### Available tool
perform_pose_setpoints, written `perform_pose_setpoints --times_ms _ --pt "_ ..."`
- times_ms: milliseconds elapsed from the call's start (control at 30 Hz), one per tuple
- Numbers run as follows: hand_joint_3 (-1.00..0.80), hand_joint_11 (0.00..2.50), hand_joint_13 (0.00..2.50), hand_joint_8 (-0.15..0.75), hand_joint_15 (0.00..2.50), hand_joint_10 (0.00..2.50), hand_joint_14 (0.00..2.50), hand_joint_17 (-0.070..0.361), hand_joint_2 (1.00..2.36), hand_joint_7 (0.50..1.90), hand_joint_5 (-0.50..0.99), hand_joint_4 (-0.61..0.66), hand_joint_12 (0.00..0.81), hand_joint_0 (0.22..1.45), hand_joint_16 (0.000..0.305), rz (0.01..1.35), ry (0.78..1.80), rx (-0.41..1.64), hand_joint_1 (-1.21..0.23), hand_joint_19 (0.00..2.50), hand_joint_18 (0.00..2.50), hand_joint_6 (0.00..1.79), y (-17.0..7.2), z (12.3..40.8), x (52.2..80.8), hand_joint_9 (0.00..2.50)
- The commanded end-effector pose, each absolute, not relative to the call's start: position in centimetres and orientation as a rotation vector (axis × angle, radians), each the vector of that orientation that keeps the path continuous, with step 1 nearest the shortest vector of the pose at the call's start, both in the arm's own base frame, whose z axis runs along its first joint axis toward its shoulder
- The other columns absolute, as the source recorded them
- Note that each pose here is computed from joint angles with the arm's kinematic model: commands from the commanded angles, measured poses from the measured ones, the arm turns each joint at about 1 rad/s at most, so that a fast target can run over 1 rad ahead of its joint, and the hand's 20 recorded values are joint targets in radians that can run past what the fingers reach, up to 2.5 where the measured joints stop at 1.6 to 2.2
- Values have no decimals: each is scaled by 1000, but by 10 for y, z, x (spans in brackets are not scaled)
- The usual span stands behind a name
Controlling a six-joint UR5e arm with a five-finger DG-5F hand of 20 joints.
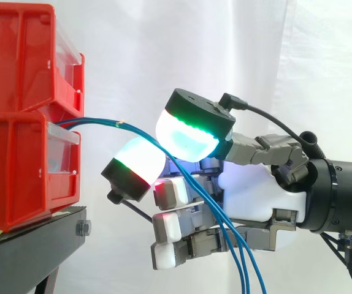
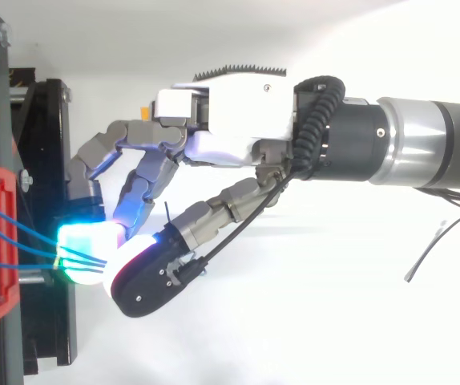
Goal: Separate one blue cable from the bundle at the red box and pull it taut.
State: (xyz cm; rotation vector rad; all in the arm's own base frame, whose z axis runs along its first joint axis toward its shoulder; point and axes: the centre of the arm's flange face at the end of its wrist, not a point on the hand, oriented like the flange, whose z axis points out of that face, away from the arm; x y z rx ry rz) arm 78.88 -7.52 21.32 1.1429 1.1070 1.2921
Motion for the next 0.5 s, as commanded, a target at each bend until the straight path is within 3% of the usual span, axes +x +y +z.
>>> perform_pose_setpoints --times_ms 0,467 --pt "-360 768 1063 317 653 22 25 128 1010 940 -137 131 366 623 57 1292 1108 1143 -748 685 727 911 -75 213 789 1114" --pt "-500 764 1080 323 661 24 26 131 1000 972 -132 151 374 579 58 1292 1106 1142 -720 690 743 886 -75 213 789 1124"
